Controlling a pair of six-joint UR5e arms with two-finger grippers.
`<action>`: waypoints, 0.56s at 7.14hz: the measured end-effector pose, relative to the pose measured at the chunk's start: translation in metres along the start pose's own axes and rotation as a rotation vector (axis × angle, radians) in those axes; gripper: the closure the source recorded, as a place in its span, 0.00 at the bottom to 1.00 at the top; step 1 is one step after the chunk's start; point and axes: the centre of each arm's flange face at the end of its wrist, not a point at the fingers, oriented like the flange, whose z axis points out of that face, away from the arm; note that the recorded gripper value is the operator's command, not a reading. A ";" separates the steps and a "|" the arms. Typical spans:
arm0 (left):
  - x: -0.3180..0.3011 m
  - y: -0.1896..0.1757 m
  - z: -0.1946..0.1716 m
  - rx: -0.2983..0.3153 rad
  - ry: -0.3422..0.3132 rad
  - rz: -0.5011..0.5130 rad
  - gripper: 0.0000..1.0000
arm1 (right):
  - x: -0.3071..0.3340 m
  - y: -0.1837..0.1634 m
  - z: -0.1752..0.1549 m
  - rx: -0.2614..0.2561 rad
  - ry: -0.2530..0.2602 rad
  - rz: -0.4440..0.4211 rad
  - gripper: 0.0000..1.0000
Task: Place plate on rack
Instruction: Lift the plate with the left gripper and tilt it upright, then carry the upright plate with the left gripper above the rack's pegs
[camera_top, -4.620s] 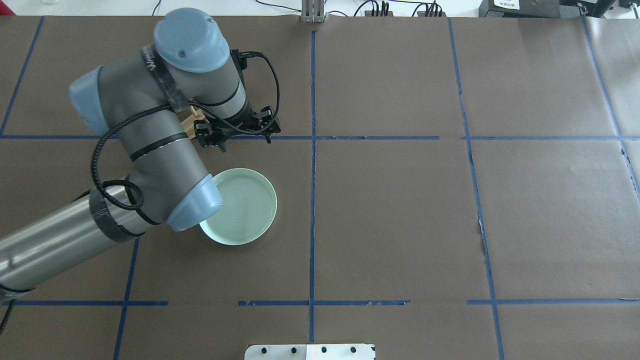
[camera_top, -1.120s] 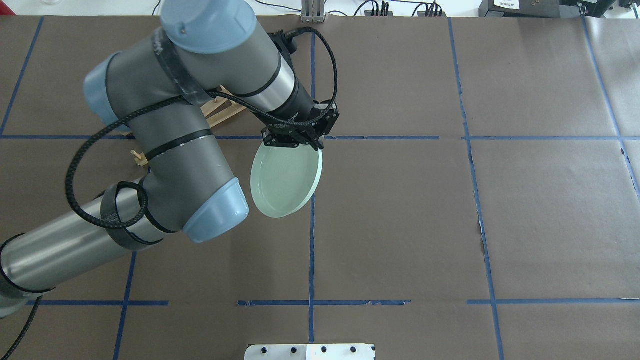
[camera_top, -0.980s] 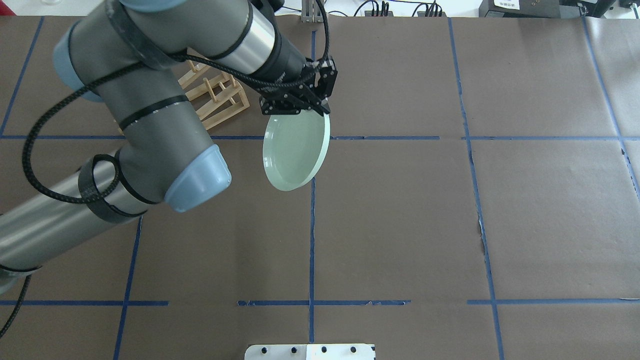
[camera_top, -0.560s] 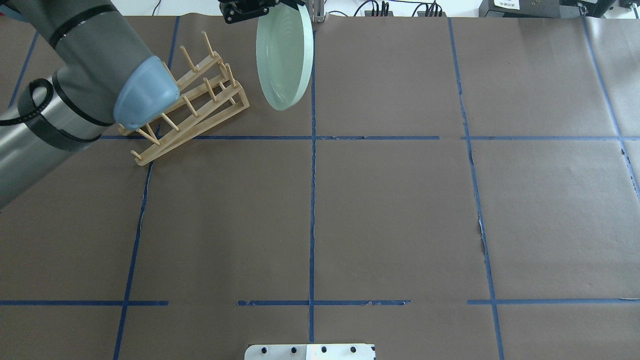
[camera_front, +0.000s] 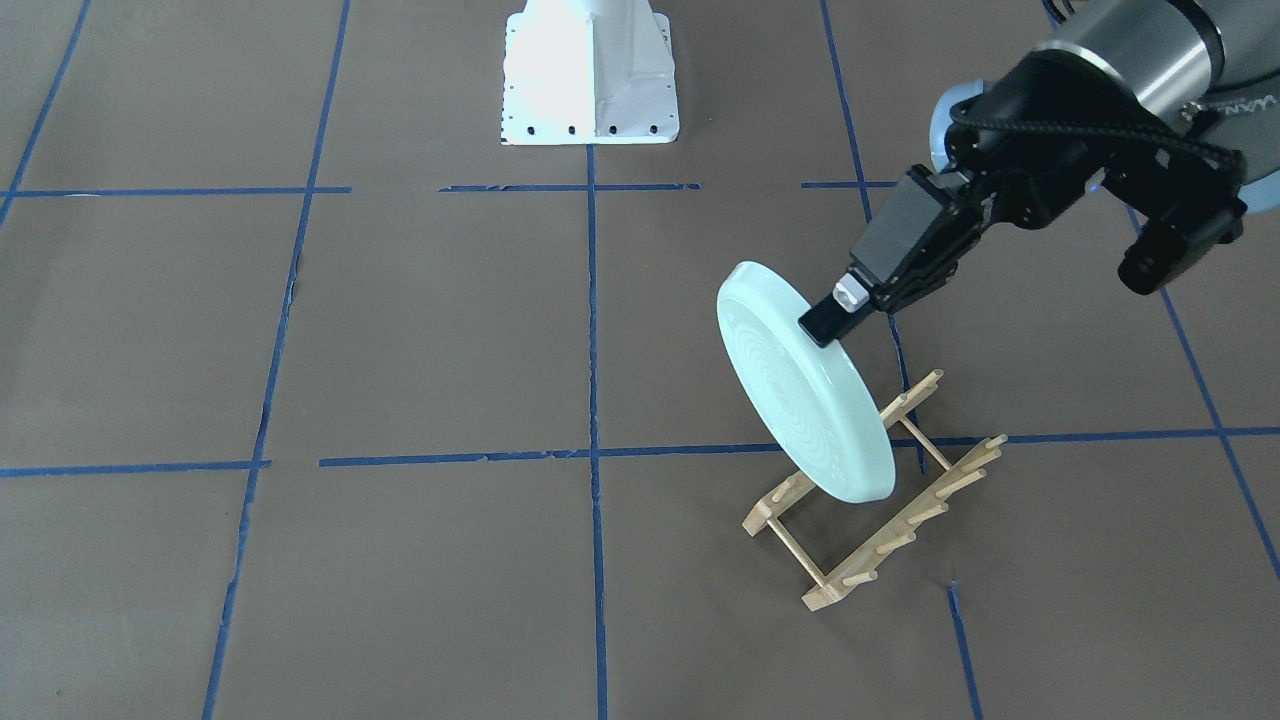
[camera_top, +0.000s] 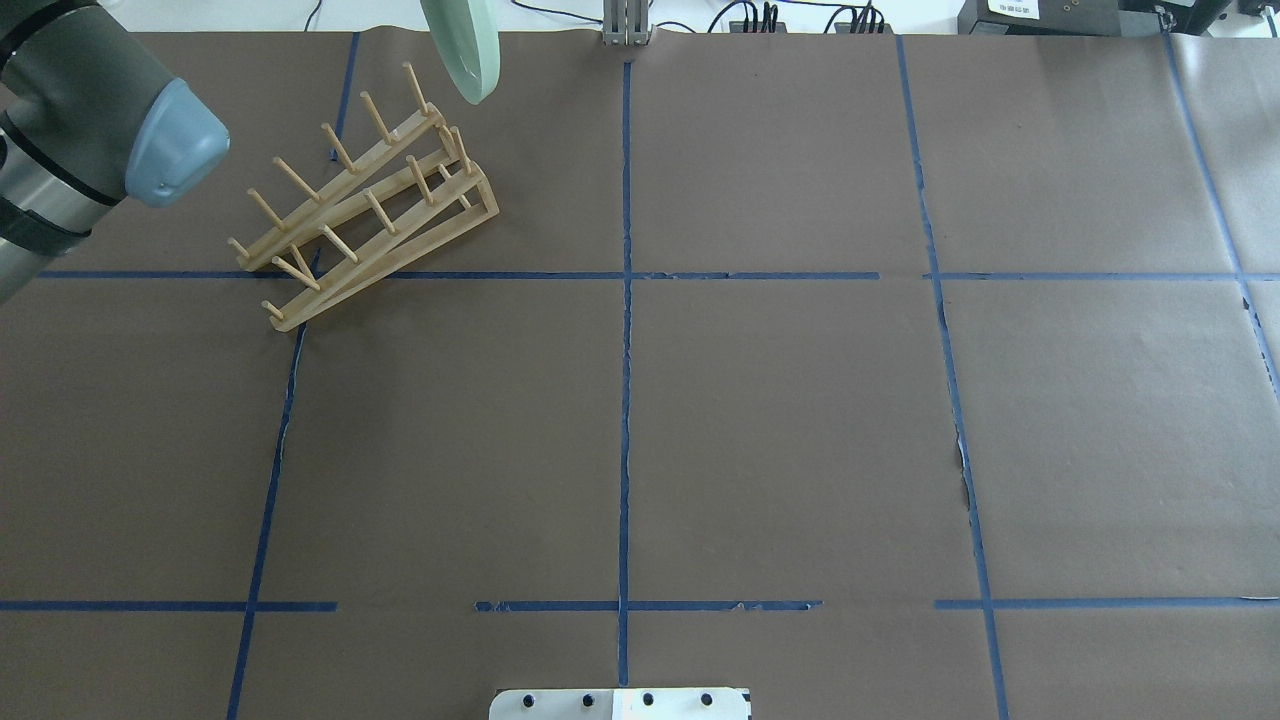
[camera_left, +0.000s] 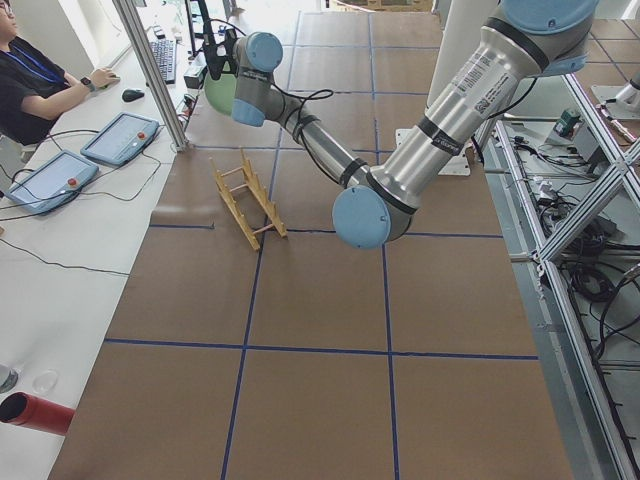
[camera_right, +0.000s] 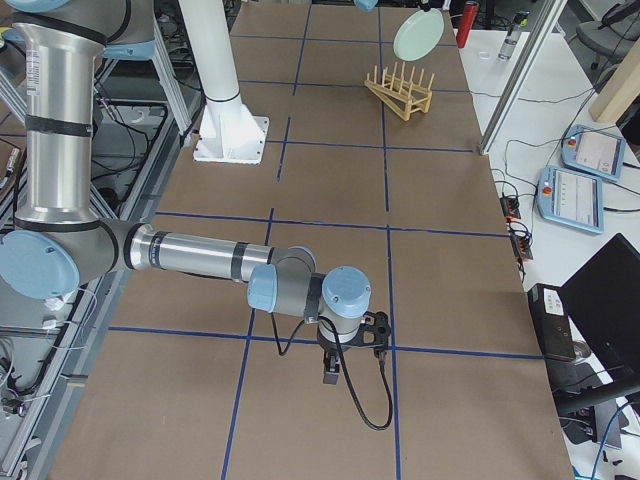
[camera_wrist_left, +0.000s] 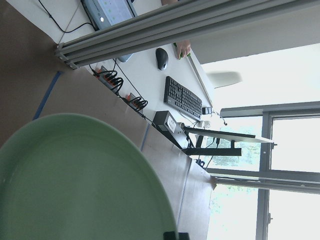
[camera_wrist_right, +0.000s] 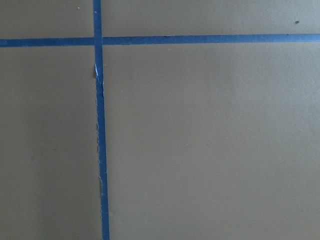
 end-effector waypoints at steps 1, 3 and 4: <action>-0.030 -0.018 -0.008 0.041 0.048 -0.003 1.00 | 0.000 0.000 0.000 0.000 0.000 0.000 0.00; -0.080 -0.039 -0.019 0.083 0.076 -0.012 1.00 | 0.000 0.000 0.000 0.000 0.000 0.000 0.00; -0.095 -0.044 -0.020 0.089 0.076 -0.014 1.00 | 0.000 0.000 0.000 0.000 0.000 0.000 0.00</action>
